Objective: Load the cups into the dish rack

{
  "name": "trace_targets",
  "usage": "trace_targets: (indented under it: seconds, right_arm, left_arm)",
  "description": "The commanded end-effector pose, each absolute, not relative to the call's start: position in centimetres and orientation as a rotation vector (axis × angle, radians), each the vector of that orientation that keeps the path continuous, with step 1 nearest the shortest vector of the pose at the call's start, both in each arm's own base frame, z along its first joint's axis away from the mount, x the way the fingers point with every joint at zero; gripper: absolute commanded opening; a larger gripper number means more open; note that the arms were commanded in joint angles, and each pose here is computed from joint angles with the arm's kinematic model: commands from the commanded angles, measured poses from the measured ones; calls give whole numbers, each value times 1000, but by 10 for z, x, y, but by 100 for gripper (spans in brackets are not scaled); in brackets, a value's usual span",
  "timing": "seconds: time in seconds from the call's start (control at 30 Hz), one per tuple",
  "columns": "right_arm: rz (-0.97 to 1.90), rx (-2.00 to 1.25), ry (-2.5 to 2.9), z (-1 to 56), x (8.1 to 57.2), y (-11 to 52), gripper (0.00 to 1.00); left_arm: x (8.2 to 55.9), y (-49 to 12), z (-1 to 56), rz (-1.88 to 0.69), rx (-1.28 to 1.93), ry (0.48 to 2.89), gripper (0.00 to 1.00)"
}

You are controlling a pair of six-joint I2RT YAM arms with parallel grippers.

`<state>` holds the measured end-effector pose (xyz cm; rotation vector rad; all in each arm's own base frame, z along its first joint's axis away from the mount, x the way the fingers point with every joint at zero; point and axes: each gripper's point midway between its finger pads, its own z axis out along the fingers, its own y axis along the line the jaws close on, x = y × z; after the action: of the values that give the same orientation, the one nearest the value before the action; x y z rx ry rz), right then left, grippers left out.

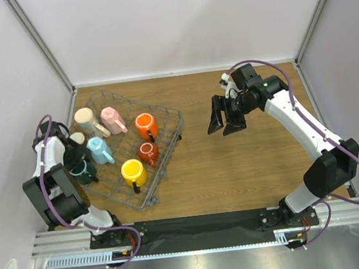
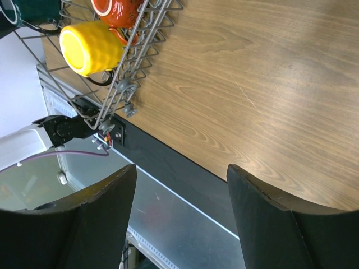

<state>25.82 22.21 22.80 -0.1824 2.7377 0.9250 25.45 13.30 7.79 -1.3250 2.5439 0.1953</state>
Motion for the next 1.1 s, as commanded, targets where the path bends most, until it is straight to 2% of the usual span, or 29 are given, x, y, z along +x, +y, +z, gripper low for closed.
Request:
trace_targets:
  seconds: [0.0, 0.03, 0.1, 0.13, 0.2, 0.23, 0.3, 0.33, 0.43, 0.57, 1.07]
  right_arm:
    - [908, -196, 2698, 241, 267, 221, 72]
    - [907, -194, 2693, 243, 268, 221, 72]
    - [908, -189, 2691, 244, 270, 220, 72]
    - [910, -186, 2688, 245, 272, 221, 72]
    - [913, -182, 2686, 247, 274, 220, 72]
    - [916, -181, 2682, 248, 275, 221, 71]
    - [917, -175, 2684, 249, 276, 220, 72]
    - [920, -170, 2684, 249, 276, 220, 71]
    - [928, -164, 2677, 252, 279, 220, 71]
    - [947, -151, 2680, 252, 280, 219, 71]
    - [1015, -113, 2666, 257, 283, 216, 71]
  left_arm:
    - [250, 139, 81, 238, -1342, 2563, 26]
    - [248, 140, 80, 247, -1344, 2578, 35]
    - [247, 140, 80, 254, -1335, 2597, 44]
    - [248, 141, 80, 259, -1332, 2600, 56]
    - [246, 140, 80, 260, -1327, 2606, 63]
    - [248, 140, 80, 247, -1320, 2604, 71]
    - [249, 140, 82, 243, -1319, 2602, 77]
    - [249, 140, 82, 243, -1315, 2604, 84]
    - [249, 139, 82, 234, -1305, 2612, 93]
    - [252, 139, 82, 217, -1259, 2615, 100]
    - [251, 139, 103, 222, -1220, 2596, 100]
